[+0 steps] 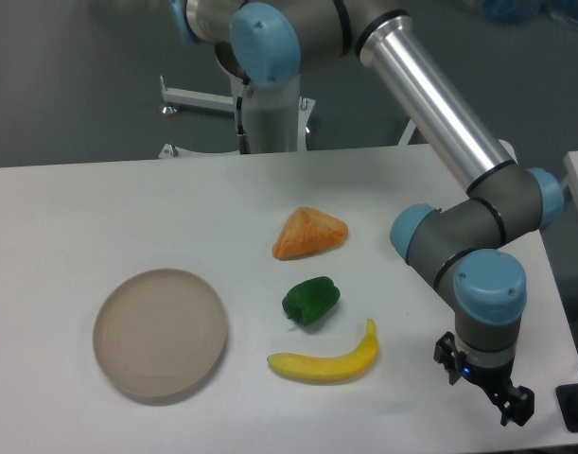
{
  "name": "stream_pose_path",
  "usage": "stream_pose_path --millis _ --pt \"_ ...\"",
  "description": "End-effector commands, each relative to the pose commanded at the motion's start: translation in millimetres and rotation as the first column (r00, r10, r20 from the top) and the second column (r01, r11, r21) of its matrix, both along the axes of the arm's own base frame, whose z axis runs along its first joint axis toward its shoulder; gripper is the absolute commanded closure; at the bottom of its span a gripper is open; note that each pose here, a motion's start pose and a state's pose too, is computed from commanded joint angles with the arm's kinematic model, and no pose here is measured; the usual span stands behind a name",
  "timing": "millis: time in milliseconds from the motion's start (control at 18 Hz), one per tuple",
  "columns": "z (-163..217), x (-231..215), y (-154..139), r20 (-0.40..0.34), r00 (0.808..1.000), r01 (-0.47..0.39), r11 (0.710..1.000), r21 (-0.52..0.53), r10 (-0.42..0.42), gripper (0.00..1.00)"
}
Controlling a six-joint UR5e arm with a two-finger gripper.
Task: Pick up the yellow pepper from the table
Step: 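Move the open gripper up and over toward the small yellow pepper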
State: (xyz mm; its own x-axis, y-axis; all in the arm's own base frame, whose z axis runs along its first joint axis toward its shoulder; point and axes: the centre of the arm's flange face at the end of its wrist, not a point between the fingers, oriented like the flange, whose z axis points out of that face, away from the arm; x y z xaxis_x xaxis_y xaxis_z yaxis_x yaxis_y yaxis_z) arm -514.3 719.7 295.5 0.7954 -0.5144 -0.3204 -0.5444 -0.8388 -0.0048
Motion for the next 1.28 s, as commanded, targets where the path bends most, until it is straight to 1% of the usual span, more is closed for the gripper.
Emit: stream_pose_path --millis 611,778,1056,1167,1222,1278 --pt "2.5 7.7 -5.7 0.015 1.0 0.003 1.0 -0.011 -0.002 0.0" --pt "5.5 14.2 -10.6 0.029 0.999 -0.018 1.0 -0.017 0.018 0.0" --pt "10.9 27.6 -35.7 0.077 0.996 -0.028 0.997 -0.068 0.033 0.0" --pt "19.5 38.8 -54.4 0.135 0.99 -0.032 0.991 -0.131 0.05 0.0" --pt "26.2 37.9 -69.1 0.158 0.985 -0.042 0.987 -0.157 0.067 0.0" --pt "38.3 37.3 -82.1 0.168 0.982 -0.051 0.984 -0.168 0.08 0.0"
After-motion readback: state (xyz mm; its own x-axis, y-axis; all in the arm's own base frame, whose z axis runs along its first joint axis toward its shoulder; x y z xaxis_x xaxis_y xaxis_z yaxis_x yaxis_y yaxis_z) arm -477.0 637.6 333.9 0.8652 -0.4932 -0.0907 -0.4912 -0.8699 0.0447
